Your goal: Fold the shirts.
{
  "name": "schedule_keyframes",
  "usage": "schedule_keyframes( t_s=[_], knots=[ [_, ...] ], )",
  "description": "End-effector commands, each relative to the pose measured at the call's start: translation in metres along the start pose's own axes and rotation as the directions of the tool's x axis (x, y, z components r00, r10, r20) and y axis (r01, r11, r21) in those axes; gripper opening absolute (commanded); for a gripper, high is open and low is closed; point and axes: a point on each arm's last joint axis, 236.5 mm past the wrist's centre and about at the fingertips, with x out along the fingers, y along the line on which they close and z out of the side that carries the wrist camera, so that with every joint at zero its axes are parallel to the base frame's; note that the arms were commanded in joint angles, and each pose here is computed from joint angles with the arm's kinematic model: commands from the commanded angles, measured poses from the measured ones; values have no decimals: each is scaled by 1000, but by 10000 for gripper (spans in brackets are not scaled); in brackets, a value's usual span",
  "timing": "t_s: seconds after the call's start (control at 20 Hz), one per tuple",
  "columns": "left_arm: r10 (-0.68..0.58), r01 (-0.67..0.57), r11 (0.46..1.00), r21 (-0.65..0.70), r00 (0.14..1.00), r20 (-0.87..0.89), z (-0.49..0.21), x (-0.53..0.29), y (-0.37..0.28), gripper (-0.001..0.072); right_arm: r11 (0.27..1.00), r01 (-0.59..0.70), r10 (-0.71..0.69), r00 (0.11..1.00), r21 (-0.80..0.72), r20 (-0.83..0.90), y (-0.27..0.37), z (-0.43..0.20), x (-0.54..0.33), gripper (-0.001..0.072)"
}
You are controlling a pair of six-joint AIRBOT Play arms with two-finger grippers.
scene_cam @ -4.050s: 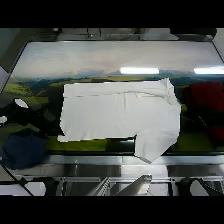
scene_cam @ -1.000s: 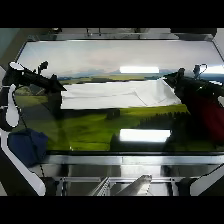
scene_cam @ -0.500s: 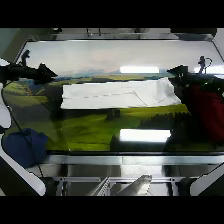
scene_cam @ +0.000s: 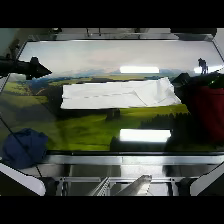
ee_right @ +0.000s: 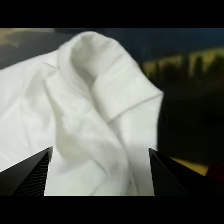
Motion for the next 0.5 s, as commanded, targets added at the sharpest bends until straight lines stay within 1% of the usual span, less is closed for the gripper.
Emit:
schedule_keyframes(
  t_s=[0.0,0.2,0.3,0.45],
  knots=[
    [-29,35,997,68,995,-91,-20,23,-30,9,999,43,-40,995,28,-92,-22,-22,5,715],
    [-55,78,989,126,983,-178,-39,63,-61,9,999,29,-25,989,23,-145,-16,-34,23,715],
    [-65,100,984,148,973,-222,-51,82,-73,9,1000,9,-12,988,-19,-157,-3,-37,32,714],
    [-76,131,975,181,956,-283,-69,109,-91,9,999,-14,8,985,-34,-172,12,-40,42,713]
  ],
)
